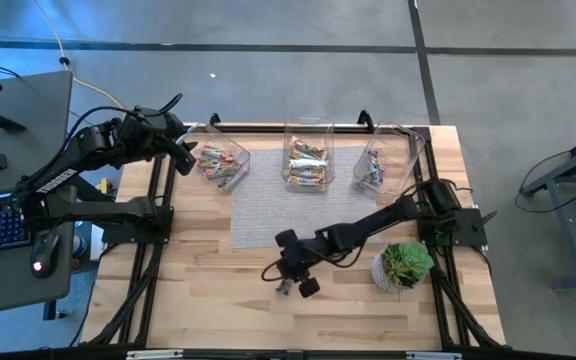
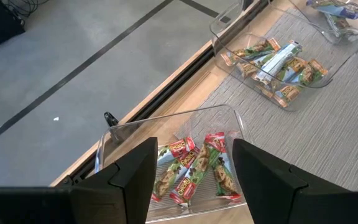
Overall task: Pick and place Granola Bars by type
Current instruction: Put the blue granola bar into the right transparent bin
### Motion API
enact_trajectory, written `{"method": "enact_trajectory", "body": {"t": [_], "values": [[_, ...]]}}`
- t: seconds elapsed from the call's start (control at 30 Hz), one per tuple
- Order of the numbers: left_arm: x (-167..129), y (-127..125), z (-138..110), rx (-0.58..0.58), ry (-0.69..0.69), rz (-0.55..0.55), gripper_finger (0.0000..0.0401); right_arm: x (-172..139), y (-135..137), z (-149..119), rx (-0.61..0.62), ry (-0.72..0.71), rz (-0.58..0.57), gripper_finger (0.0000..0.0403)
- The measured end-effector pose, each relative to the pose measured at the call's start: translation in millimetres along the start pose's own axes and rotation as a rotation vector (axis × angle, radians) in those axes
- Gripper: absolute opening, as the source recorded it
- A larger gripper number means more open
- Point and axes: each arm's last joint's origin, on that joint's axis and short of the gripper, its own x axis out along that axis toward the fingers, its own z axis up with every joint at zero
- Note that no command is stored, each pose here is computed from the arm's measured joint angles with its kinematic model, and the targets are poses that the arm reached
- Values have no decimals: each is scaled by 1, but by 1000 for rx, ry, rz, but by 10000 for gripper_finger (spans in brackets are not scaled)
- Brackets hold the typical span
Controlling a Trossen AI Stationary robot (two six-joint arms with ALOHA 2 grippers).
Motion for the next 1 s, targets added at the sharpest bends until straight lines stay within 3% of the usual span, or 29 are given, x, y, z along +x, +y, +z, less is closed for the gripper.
{"method": "enact_trajectory", "body": {"t": [0.47, 0.63, 0.83, 1.0], "values": [[0, 0, 0, 0, 0, 0, 205, -1, -6, 1, -62, -38, 61, 119], [0, 0, 0, 0, 0, 0, 205, -1, -6, 0, 17, -20, 68, 119], [0, 0, 0, 0, 0, 0, 205, -2, 0, 0, -17, -29, 192, 129], [0, 0, 0, 0, 0, 1, 205, -2, 9, -4, -22, 18, 267, 167]]}}
